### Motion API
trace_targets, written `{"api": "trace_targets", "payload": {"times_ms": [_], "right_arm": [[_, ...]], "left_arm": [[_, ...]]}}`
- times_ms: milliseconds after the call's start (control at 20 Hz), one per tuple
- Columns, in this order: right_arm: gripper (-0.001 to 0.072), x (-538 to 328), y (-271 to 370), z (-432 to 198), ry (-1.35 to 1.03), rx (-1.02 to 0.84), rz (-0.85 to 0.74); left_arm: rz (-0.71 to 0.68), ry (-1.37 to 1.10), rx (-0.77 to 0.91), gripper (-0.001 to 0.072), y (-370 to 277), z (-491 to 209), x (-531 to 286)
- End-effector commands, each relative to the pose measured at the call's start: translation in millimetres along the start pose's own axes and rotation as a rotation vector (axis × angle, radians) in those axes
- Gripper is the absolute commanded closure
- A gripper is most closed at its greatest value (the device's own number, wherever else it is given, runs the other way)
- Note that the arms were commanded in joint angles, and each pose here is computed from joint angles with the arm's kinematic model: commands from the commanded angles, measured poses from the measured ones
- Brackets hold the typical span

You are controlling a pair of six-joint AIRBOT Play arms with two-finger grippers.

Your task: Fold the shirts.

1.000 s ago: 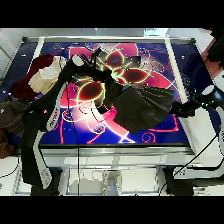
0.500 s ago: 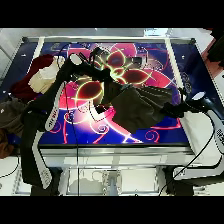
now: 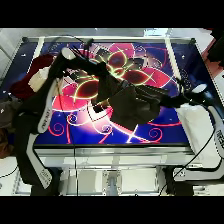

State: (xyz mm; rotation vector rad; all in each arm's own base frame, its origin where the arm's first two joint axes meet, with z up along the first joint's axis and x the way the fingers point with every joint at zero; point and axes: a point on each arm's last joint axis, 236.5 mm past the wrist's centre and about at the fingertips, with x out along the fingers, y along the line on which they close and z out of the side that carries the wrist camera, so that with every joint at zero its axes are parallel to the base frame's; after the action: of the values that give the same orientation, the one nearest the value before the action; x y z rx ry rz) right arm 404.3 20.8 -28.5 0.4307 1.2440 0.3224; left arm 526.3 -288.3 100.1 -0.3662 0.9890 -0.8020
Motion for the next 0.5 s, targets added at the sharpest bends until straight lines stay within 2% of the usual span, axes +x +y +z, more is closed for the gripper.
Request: {"api": "trace_targets", "payload": {"times_ms": [0, 200, 450], "right_arm": [[0.0683, -85, 48, 40, -0.159, -0.196, -0.026], [0.0684, -224, 111, 59, -0.454, -0.396, -0.171], [0.0684, -368, 185, 33, -0.816, -0.54, -0.298]], "left_arm": [[0.081, -0.155, 0.104, 0.0696, -21, 40, -89], [0.14, -0.378, 0.302, 0.0696, -106, 58, -226], [0.292, -0.69, 0.544, 0.0696, -210, 31, -379]]}}
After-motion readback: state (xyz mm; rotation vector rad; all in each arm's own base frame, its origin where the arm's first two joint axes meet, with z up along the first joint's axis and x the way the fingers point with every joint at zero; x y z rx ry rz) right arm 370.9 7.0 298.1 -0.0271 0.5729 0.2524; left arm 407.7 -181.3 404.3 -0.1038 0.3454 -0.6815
